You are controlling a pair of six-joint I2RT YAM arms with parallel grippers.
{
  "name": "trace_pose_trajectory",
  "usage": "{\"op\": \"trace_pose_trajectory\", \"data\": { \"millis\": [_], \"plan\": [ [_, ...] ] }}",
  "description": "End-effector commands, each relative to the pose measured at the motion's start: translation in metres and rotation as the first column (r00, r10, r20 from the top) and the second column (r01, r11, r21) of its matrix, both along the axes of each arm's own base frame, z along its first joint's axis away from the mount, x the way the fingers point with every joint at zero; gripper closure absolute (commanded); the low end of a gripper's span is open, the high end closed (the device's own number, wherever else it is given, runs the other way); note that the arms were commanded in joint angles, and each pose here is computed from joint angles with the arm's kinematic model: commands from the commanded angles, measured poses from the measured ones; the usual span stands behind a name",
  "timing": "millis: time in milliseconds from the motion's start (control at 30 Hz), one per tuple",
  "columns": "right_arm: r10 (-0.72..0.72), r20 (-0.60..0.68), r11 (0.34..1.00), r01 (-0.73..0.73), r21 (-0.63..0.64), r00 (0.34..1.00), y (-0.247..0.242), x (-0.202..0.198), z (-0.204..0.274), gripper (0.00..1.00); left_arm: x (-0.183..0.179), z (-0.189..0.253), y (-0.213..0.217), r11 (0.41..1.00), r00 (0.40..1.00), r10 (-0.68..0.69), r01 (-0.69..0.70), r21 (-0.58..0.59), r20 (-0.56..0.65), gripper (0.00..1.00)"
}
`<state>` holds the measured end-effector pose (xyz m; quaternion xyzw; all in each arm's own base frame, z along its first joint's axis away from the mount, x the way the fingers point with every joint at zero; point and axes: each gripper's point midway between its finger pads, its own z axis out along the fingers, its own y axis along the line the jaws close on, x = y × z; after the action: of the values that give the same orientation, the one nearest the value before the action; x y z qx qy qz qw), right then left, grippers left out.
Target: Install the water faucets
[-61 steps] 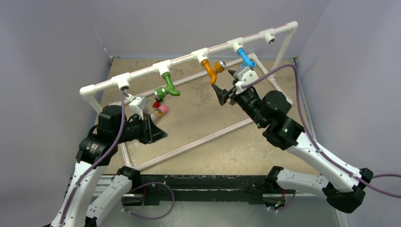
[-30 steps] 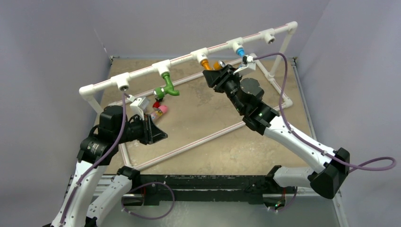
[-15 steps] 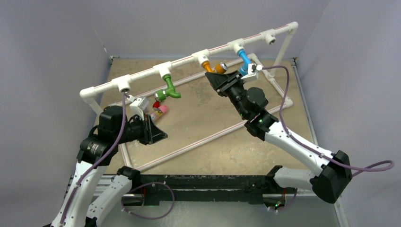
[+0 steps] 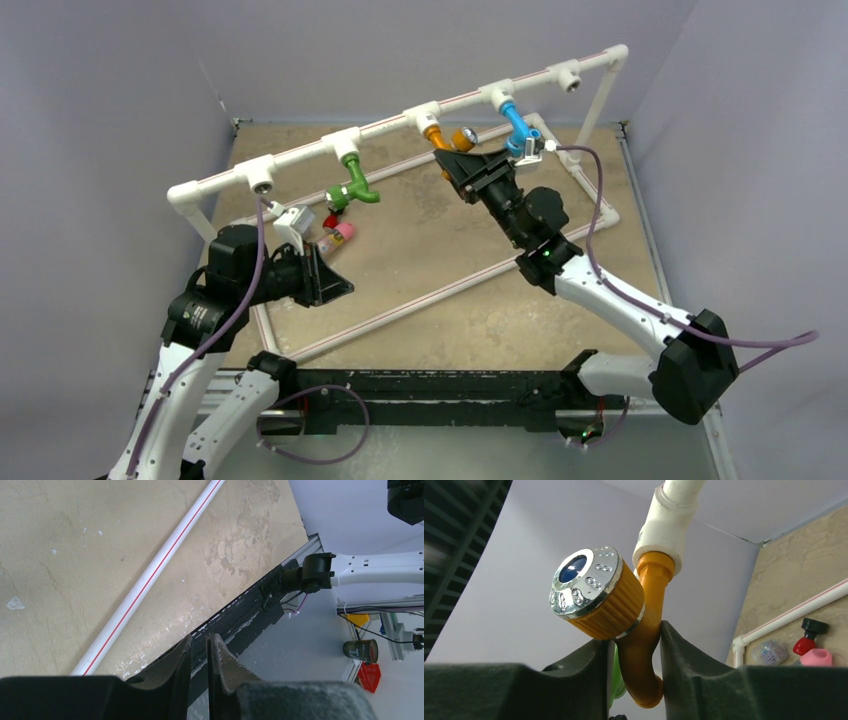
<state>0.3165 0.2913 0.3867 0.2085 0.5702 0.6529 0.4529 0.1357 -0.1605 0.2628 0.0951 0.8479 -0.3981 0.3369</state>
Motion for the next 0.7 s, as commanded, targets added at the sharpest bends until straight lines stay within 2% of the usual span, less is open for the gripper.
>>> {"op": "trace_pose_trajectory", "data": {
  "millis": [0,267,333,433,533,667],
  "plan": [
    [0.004,-0.032,1.0,-0.003,0.025,0.999,-0.003,-0.007,0.024,0.55,0.0,0.003,-0.001,1.0,0.999,-0.021,0.021,0.002,0.032,0.85],
    [-0.088,0.035,0.971,0.094,-0.221,0.995,-0.02,-0.01,0.004,0.2,0.003,0.004,0.0,1.0,1.0,-0.003,0.003,0.009,0.027,0.85],
    [-0.11,0.055,0.946,0.122,-0.302,0.992,-0.026,-0.011,-0.004,0.13,0.004,0.005,0.0,1.0,1.0,0.002,-0.003,0.011,0.024,0.85],
    [-0.156,0.067,0.891,0.17,-0.421,0.985,-0.042,-0.014,-0.021,0.03,0.006,0.007,0.001,1.0,1.0,0.012,-0.013,0.016,0.014,0.79],
    [-0.211,0.077,0.837,0.221,-0.5,0.974,-0.065,-0.021,-0.034,0.02,0.008,0.01,0.003,0.999,0.999,0.029,-0.03,0.021,0.015,0.75],
    [-0.314,0.001,0.745,0.247,-0.62,0.949,-0.096,-0.028,-0.07,0.02,0.013,0.02,0.009,0.996,0.997,0.075,-0.076,0.038,0.035,0.56]
  ]
}}
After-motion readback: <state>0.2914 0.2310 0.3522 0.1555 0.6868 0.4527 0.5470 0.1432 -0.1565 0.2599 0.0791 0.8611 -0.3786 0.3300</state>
